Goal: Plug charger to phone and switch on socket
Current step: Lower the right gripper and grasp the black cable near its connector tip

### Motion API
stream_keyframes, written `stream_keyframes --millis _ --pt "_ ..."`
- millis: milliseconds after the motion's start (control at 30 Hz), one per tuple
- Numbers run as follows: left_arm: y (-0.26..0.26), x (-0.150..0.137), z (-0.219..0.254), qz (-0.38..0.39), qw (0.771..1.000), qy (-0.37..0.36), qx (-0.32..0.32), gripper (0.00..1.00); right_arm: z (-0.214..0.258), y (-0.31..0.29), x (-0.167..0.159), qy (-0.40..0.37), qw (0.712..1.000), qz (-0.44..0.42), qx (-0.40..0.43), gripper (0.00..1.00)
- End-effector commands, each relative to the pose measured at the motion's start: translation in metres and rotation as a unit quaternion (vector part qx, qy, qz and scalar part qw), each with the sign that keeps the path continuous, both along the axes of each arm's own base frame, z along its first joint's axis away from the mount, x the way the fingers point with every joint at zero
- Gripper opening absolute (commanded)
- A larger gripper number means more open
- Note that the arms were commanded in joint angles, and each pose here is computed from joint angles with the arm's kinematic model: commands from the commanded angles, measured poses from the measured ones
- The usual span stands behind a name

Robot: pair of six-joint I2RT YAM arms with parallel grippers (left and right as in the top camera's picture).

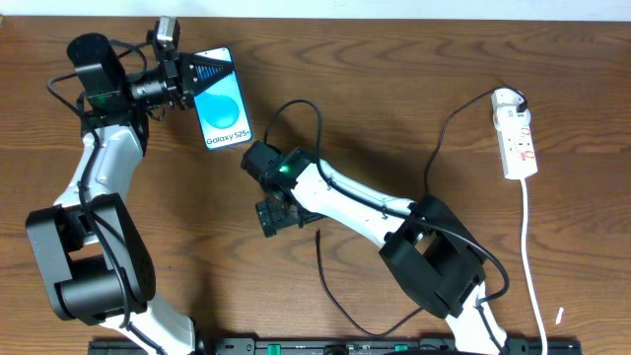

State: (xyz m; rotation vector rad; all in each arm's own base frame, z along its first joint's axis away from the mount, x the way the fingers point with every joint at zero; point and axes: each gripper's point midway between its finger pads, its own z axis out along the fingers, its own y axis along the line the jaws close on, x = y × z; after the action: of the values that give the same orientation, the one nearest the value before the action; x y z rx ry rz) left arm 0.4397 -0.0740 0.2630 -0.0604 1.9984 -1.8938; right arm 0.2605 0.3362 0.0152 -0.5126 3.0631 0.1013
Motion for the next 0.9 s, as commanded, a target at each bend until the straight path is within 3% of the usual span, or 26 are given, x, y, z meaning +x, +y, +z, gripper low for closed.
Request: stream_keyframes --millis 0,167,300,567,867 --pt "0.0 -0.007 0.012 -0.011 1.0 -0.021 0.003 0.07 0.004 0.001 0.0 -0.012 1.0 -0.001 -0.001 0.99" --pt "0.0 -0.006 0.012 -0.011 1.0 -0.021 0.003 0.08 0.004 -0.002 -0.003 -0.005 1.0 -0.018 -0.008 0.94" --pt "0.0 -0.006 0.012 -0.011 1.0 -0.021 0.003 0.07 0.002 -0.02 -0.005 -0.007 0.995 -0.091 -0.046 0.84" --pt "0.004 -0.006 0.012 -0.007 1.0 -0.021 0.003 0.07 -0.015 -0.038 -0.025 0.007 0.99 -0.115 -0.085 0.86" --pt "0.02 -0.004 0.012 0.011 1.0 -0.021 0.003 0.08 -0.028 -0.032 -0.05 0.007 0.992 -0.087 -0.093 0.86"
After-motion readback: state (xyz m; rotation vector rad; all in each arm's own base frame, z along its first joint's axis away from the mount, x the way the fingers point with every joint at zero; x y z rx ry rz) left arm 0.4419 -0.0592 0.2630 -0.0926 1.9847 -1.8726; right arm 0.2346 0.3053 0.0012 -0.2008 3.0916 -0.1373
